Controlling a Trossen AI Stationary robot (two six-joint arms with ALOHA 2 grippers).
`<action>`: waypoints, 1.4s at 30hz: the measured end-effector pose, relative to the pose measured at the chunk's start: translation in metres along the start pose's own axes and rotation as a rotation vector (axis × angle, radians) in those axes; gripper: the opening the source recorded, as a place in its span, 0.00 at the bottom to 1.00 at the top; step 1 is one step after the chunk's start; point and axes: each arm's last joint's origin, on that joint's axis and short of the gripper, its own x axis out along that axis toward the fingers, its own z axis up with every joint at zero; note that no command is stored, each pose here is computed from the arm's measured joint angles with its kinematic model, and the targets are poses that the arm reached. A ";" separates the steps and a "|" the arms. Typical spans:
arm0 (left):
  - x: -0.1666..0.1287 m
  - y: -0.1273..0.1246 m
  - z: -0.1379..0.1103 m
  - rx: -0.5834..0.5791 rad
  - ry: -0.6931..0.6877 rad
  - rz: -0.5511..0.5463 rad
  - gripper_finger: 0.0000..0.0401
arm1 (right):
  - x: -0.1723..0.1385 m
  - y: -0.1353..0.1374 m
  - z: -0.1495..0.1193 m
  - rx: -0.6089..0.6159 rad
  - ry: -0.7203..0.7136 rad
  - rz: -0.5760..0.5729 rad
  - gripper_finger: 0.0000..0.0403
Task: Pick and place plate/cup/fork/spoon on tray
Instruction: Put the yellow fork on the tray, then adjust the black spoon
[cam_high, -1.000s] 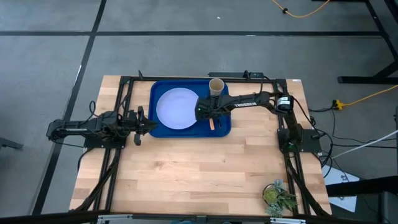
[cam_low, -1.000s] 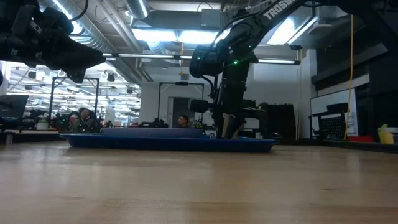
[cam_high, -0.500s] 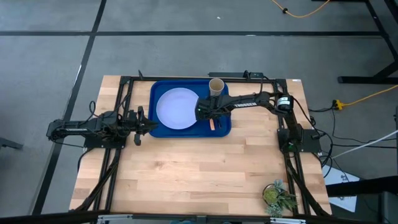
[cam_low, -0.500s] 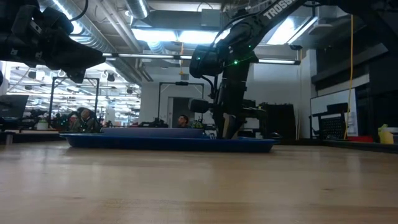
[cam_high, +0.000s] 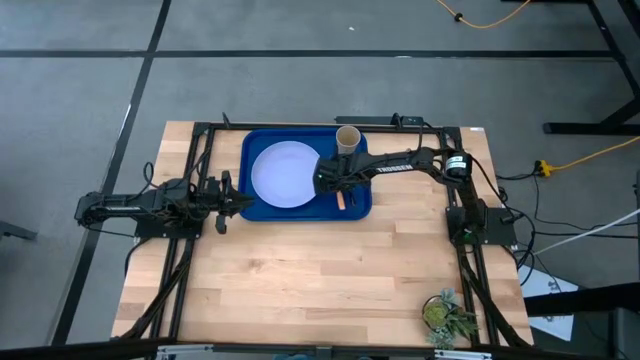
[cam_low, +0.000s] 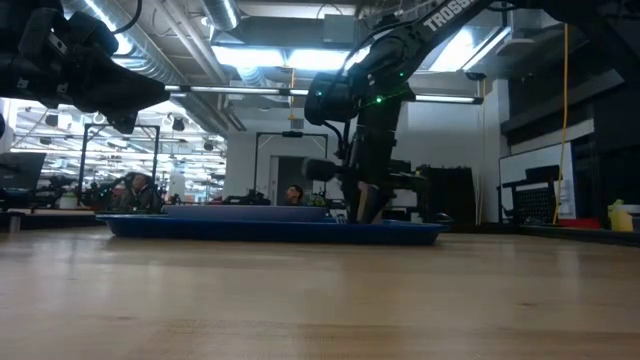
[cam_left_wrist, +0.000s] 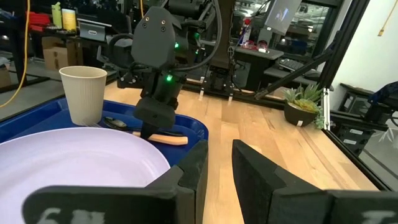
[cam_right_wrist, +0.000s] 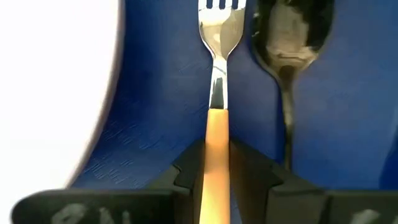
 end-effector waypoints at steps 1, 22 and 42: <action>0.000 0.000 0.000 0.000 0.000 0.000 0.16 | 0.000 0.000 0.000 0.001 0.006 0.007 0.18; 0.000 0.000 0.000 0.000 0.000 0.001 0.16 | 0.000 0.002 -0.001 0.017 0.019 0.022 0.18; 0.000 0.000 0.000 0.000 0.000 0.000 0.16 | -0.003 0.003 -0.002 0.022 0.017 0.033 0.27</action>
